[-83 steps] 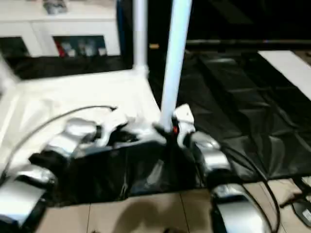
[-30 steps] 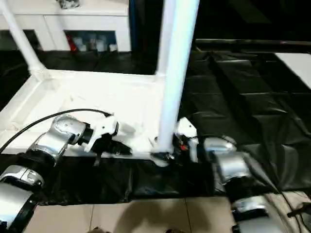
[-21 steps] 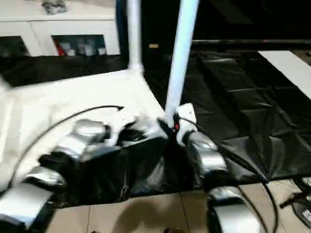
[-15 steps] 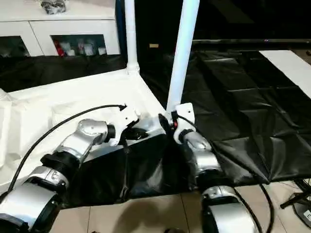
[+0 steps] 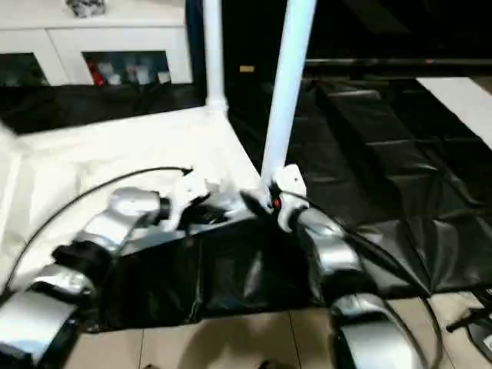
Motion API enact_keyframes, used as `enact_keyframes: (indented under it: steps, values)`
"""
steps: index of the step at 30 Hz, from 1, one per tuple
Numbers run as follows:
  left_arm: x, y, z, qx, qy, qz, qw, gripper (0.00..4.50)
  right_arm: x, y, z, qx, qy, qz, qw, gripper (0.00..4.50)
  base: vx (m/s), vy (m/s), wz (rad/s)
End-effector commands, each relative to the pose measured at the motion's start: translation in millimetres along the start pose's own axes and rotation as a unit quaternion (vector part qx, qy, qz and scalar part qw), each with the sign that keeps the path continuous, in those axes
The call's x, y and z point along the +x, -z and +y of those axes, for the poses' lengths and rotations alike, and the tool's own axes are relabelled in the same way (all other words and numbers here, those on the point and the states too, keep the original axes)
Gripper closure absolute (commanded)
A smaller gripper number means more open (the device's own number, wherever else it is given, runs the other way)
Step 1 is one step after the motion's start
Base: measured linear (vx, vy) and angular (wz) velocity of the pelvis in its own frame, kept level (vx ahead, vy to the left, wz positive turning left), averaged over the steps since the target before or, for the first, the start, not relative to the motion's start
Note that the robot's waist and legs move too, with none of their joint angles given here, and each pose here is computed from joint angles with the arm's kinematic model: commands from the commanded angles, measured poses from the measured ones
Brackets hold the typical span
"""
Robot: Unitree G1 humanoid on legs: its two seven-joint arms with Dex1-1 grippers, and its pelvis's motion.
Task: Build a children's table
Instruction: Rotate leg to tighten
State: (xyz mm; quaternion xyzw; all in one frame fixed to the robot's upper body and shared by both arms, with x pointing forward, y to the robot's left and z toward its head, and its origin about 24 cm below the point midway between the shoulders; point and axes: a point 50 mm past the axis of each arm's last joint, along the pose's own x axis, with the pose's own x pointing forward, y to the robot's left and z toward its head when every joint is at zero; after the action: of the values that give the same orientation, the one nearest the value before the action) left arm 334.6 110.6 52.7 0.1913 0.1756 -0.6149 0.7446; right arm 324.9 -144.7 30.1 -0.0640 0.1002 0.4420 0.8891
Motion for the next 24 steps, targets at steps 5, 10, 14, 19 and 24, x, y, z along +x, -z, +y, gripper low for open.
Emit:
enact_keyframes:
  steps: [5,10,14,19,24]
  values:
    - [-4.5,-5.0,-7.5,0.032,0.087,0.002,0.996,4.50,-8.0,3.8,20.9,-0.018,-0.162,0.030,0.986,0.56,0.000,0.000,0.00]
    - [-13.8,-0.8,-7.8,0.037,0.122,0.026,0.992,4.50,-15.3,8.6,25.7,-0.022,-0.232,0.074,0.970,0.90,0.000,0.000,0.00]
    - [-18.5,0.9,-9.2,0.032,0.149,0.030,0.988,4.50,-14.9,5.8,26.8,-0.017,-0.255,0.078,0.964,1.24,0.000,0.000,0.00]
    - [-19.8,1.5,-9.4,0.031,0.154,0.032,0.987,4.50,-14.2,2.6,28.1,-0.012,-0.266,0.073,0.961,1.66,0.000,0.000,0.00]
    - [-16.0,2.0,-7.9,0.019,0.128,0.026,0.991,4.50,-12.5,4.9,28.5,0.014,-0.223,0.050,0.973,1.75,0.000,0.000,0.00]
